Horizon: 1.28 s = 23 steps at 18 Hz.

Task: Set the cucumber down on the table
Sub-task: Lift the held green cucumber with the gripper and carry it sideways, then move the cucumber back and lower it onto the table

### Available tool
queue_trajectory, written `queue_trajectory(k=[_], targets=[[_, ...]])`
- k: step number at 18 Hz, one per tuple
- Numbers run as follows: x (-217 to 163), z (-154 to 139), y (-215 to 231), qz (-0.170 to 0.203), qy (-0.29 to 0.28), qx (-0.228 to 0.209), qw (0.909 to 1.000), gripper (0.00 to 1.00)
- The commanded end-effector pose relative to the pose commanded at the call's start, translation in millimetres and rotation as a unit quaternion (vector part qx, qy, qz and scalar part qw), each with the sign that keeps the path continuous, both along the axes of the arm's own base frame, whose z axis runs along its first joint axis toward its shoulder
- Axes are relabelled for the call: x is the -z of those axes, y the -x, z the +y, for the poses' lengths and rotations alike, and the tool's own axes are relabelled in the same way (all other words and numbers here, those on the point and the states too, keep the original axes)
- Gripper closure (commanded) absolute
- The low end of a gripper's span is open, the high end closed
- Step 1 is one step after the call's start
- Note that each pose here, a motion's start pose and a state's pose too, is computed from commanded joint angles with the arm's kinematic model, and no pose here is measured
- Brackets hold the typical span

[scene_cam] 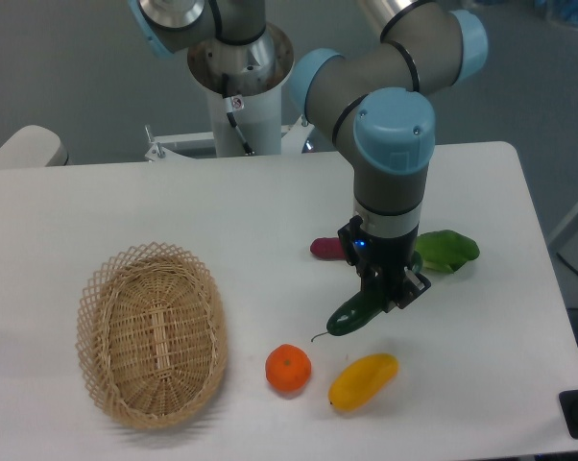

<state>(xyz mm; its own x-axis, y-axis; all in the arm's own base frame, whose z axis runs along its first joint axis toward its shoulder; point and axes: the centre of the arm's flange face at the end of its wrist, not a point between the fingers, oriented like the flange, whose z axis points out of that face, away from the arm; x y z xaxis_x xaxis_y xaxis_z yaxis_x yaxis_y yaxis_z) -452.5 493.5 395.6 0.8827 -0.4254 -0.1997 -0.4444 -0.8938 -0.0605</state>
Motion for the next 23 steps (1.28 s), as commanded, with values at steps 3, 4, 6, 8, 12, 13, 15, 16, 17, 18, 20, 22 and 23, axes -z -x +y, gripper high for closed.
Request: queue_trajectory(k=[3,4,6,8,12,13,15,16,17,18,20,22,23], targets=[[5.9,-2.2,-1.4,-0.005,0.004,-0.001,1.0000,0.64],[5.8,-1.4,-3.4,-0.005,0.005,0.000,1.0000,0.64],[13.3,-1.5,-6.9,-0.011,0.008,0.001,0.9999,0.64],[20.1,-0.3,-11.7,-0.015,0.011,-0.001,0.9998,0.64],[41.9,-8.8,-27.2,-0.026,0.028,-0.030,0.9988,0.64],[47.3,-6.2,-33.0,-0.028,0.034,-0.044,0.9981,0.64],[56.2,6.2,-50.5,-0.019,0.048,-0.065,0.9966,0.64],[59.4,13.0,-57.1,-0.012,0.052,-0.077,0.9956,0.64],[69.8,18.5,-63.9,-0.012,0.055,-0.093,0.9941,0.64],[81.7,21.9,-68.4,-0.018,0.058,-0.113,0.9917,0.64],[95.1,24.1,-70.3,-0.025,0.058,-0.147,0.9871,0.64],[101.5,25.0,-70.5,-0.030,0.056,-0.161,0.9850,0.64],[102.8,24.9,-69.2,-0.031,0.056,-0.161,0.9848,0.64]])
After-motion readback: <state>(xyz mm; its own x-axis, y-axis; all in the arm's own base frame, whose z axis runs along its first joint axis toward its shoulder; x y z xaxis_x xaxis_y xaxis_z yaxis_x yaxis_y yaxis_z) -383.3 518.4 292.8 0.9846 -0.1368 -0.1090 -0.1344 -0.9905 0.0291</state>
